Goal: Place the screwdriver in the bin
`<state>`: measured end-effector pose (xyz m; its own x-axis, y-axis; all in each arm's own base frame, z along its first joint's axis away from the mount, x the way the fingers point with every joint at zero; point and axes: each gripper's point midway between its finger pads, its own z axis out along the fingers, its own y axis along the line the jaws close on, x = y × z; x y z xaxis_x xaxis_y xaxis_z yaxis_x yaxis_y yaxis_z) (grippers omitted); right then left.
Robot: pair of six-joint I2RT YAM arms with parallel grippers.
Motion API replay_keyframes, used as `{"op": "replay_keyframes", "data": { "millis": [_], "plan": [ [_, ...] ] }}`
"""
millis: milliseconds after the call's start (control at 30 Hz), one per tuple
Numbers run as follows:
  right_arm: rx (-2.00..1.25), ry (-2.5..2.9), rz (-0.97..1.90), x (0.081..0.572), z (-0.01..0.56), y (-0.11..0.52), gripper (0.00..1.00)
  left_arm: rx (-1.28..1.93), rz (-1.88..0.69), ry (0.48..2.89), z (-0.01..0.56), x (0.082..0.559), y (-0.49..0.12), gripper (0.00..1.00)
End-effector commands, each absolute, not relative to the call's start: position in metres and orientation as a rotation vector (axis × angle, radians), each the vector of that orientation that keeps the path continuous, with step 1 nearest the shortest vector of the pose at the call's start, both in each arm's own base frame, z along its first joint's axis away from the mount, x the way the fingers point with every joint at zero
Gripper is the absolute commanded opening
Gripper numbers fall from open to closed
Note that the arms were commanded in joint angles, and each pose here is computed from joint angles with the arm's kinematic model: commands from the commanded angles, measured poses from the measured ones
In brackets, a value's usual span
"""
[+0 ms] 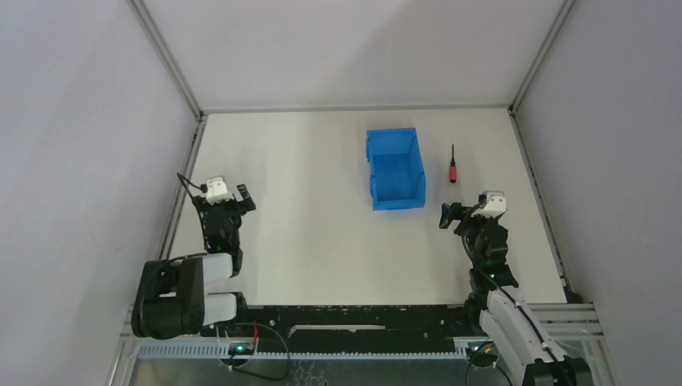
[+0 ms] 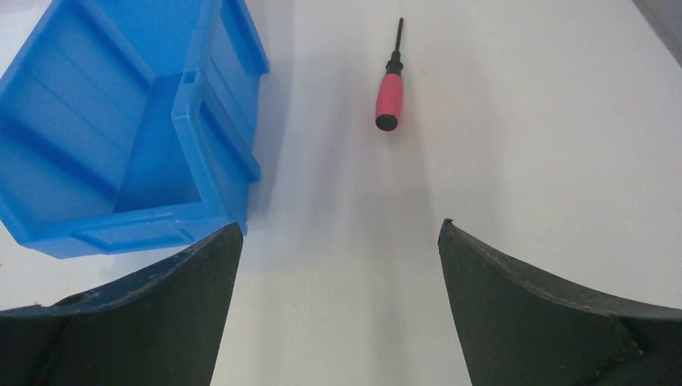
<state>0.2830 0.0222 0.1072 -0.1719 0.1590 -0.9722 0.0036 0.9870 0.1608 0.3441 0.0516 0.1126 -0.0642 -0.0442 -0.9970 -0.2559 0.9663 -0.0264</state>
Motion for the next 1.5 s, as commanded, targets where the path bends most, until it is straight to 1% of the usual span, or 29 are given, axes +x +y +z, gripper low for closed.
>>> {"op": "replay_keyframes", "data": {
  "millis": [0,200,333,433,467,500,533,567,600,667,700,767,833,967,1033,1233,1300,1367,1467],
  "plan": [
    [0.110,1.701,0.151,0.288,0.119,0.026,1.00,-0.218,0.185,1.563,0.136,0.353,0.052,1.00],
    [0.073,1.738,0.163,0.294,0.126,0.034,1.00,-0.218,0.185,1.563,0.136,0.353,0.053,1.00],
    [0.100,1.784,0.102,0.310,0.159,0.028,1.00,-0.218,0.185,1.563,0.136,0.353,0.052,1.00],
    [0.192,1.874,0.066,0.325,0.179,0.016,1.00,-0.218,0.185,1.562,0.136,0.353,0.052,1.00],
    [0.226,1.869,0.070,0.333,0.198,0.012,1.00,-0.217,0.185,1.563,0.136,0.353,0.052,1.00],
    [0.292,1.909,0.081,0.337,0.204,0.007,1.00,-0.218,0.185,1.563,0.136,0.354,0.052,1.00],
    [0.345,1.993,0.069,0.340,0.198,-0.002,1.00,-0.218,0.185,1.563,0.136,0.353,0.052,1.00],
    [0.354,2.018,0.082,0.349,0.215,-0.003,1.00,-0.218,0.185,1.563,0.136,0.353,0.052,1.00],
    [0.363,2.107,0.075,0.349,0.203,-0.002,1.00,-0.217,0.184,1.563,0.136,0.354,0.052,1.00],
    [0.392,2.180,0.021,0.364,0.214,-0.014,1.00,-0.218,0.185,1.562,0.137,0.354,0.052,1.00],
    [0.395,2.244,-0.007,0.366,0.203,-0.018,1.00,-0.218,0.185,1.562,0.136,0.353,0.052,1.00],
    [0.377,2.315,-0.034,0.383,0.200,-0.023,1.00,-0.218,0.185,1.564,0.136,0.353,0.052,1.00],
    [0.368,2.392,-0.042,0.398,0.180,-0.027,0.98,-0.218,0.185,1.562,0.136,0.353,0.052,1.00],
    [0.370,2.510,0.010,0.428,0.136,-0.030,0.92,-0.217,0.185,1.563,0.136,0.353,0.052,1.00],
    [0.344,2.581,0.026,0.441,0.109,-0.028,0.91,-0.218,0.185,1.563,0.136,0.353,0.052,1.00],
    [0.295,2.651,0.049,0.472,0.070,-0.021,0.89,-0.217,0.184,1.563,0.136,0.353,0.052,1.00],
    [0.310,2.675,0.043,0.474,0.057,-0.021,0.85,-0.217,0.184,1.562,0.136,0.353,0.052,1.00],
    [0.324,2.704,0.039,0.473,0.044,-0.021,0.78,-0.217,0.185,1.563,0.136,0.353,0.052,1.00],
    [0.338,2.753,-0.011,0.464,0.028,-0.023,0.63,-0.218,0.185,1.562,0.136,0.353,0.052,1.00]
  ]
}}
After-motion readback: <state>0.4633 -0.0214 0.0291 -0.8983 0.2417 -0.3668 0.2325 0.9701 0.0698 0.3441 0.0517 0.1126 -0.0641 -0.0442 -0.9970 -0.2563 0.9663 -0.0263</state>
